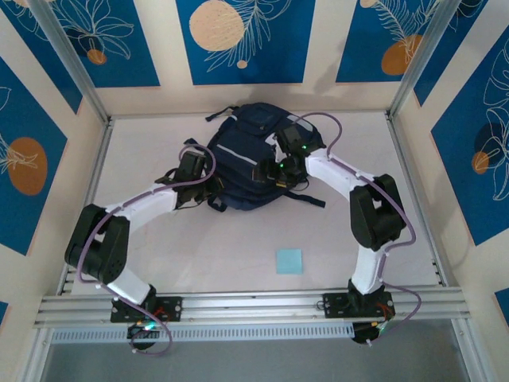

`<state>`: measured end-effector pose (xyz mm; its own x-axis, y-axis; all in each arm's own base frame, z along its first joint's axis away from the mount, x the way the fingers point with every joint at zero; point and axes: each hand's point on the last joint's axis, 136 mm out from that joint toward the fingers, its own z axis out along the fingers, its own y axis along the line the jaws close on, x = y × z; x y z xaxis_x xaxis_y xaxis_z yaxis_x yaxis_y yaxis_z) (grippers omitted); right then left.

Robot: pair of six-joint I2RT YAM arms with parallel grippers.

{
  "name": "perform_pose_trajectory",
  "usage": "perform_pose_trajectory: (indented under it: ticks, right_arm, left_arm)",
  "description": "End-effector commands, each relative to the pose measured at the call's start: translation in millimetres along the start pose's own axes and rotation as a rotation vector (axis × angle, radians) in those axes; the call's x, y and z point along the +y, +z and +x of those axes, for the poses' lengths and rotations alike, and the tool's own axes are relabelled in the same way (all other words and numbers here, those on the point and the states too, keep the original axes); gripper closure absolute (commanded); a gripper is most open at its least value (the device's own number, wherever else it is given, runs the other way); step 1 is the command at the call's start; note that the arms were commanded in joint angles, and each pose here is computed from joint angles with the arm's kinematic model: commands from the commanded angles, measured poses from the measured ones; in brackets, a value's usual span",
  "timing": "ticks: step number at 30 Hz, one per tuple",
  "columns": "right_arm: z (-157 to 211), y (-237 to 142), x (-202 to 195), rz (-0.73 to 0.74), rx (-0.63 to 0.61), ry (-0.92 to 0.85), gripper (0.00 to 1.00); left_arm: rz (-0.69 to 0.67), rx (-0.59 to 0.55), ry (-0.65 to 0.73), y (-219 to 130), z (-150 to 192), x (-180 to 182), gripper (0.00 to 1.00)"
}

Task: Pack the student bag
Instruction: Unzip the student bag at the top-center of the table.

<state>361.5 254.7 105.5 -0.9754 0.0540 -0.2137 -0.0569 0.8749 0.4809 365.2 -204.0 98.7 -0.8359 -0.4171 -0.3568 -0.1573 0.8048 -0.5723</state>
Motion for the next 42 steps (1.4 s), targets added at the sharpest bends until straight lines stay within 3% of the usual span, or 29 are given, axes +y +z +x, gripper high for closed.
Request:
perform_pose_trajectory:
  ticks: [1, 5, 14, 18, 25, 28, 33, 37, 42]
  right_arm:
    - [23.5, -13.6, 20.6, -0.114, 0.049, 0.068, 0.22]
    - [15.7, -32.1, 15.1, -0.104, -0.006, 0.064, 0.23]
    - [-54.9, -70.4, -29.1, -0.011, -0.169, 0.047, 0.23]
    - [-85.6, -61.1, -42.5, 0.015, -0.199, 0.050, 0.25]
    - [-111.9, -16.0, -40.0, -0.002, -0.166, 0.041, 0.38]
    - [-111.5, 5.4, -41.3, 0.006, -0.121, 0.049, 0.50]
    - [-103.6, 4.6, -34.7, -0.036, -0.103, 0.057, 1.00]
    - [-87.7, -18.6, -38.5, -0.027, -0.124, 0.093, 1.00]
    - [-55.6, -46.6, -35.2, -0.078, -0.115, 0.172, 1.00]
  left_arm:
    - [0.058, -0.049, 0.020, 0.9, -12.6, -22.8, 1.00]
    - [0.031, -0.062, 0.046, -1.5, -16.1, -19.5, 1.00]
    - [-0.045, -0.044, 0.099, -4.4, -13.3, -0.5, 1.00]
    - [-0.053, -0.025, 0.115, -5.0, -9.3, 2.5, 1.00]
    - [-0.040, -0.014, 0.132, -6.2, -8.2, -0.9, 1.00]
    - [-0.034, -0.013, 0.133, -4.8, -9.1, -2.7, 1.00]
    - [-0.037, -0.032, 0.137, 0.8, -16.1, -4.1, 1.00]
    - [-0.040, -0.056, 0.130, 16.2, -35.2, -4.6, 1.00]
    - [-0.018, -0.076, 0.181, 37.4, -69.2, -31.3, 1.00]
